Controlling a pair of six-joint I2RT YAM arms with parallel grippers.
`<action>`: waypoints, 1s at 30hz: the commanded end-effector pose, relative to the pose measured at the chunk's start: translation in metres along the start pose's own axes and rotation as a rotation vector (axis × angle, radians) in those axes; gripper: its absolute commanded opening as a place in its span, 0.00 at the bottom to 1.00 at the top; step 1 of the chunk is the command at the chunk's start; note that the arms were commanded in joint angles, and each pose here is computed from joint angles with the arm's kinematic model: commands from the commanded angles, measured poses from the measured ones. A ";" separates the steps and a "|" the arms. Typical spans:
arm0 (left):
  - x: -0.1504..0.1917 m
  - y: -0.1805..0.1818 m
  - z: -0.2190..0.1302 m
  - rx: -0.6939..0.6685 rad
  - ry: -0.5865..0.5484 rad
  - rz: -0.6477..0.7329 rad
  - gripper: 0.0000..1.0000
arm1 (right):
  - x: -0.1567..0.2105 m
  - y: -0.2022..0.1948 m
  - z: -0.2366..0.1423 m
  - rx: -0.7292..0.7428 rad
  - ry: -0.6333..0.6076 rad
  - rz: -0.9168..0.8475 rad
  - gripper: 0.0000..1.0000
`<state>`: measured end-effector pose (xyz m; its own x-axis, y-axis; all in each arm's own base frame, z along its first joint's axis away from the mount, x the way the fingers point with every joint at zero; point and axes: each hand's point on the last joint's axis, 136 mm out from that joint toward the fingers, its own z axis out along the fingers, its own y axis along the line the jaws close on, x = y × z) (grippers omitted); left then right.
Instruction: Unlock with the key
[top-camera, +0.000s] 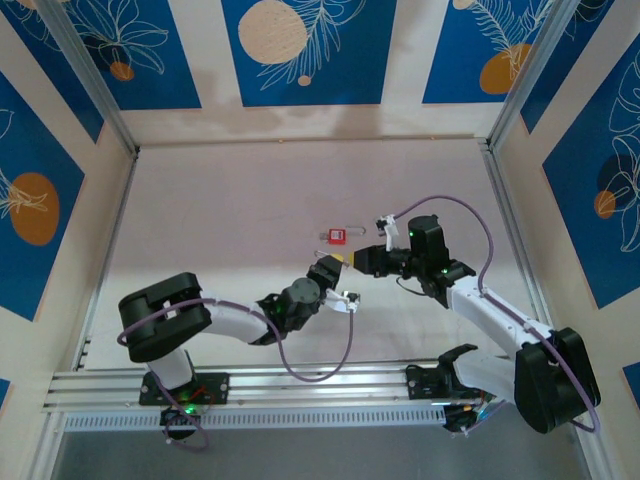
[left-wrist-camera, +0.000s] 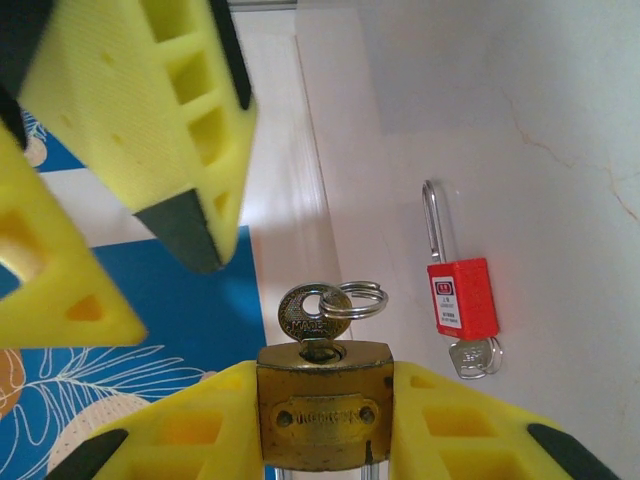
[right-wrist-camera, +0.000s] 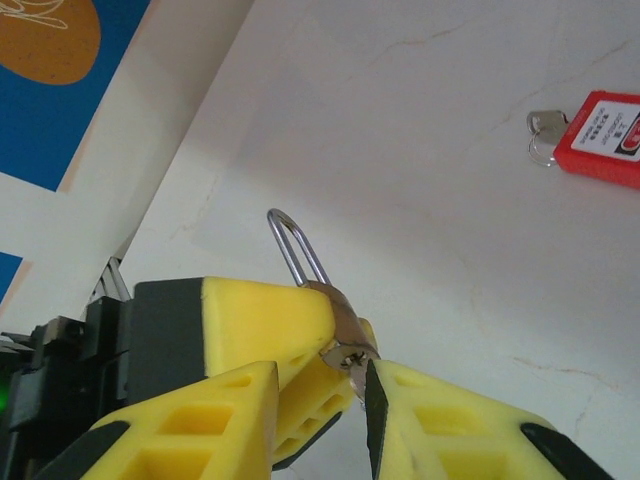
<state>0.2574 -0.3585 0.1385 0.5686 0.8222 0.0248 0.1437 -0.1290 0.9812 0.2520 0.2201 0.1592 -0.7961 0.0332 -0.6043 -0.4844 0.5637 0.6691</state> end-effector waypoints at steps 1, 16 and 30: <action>-0.003 0.012 -0.004 -0.056 0.000 0.000 0.28 | 0.010 -0.003 0.004 0.002 0.048 -0.007 0.31; -0.008 0.014 -0.005 -0.082 -0.008 0.015 0.28 | 0.017 0.002 0.007 -0.052 0.063 0.038 0.21; -0.013 0.024 -0.007 -0.140 -0.021 0.003 0.27 | 0.016 0.008 0.009 -0.107 0.059 0.067 0.08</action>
<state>0.2541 -0.3605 0.1496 0.5648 0.8235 0.0531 0.0647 -0.1083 0.9920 0.2489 0.2249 0.1480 -0.8332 0.0357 -0.5518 -0.4504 0.5350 0.7148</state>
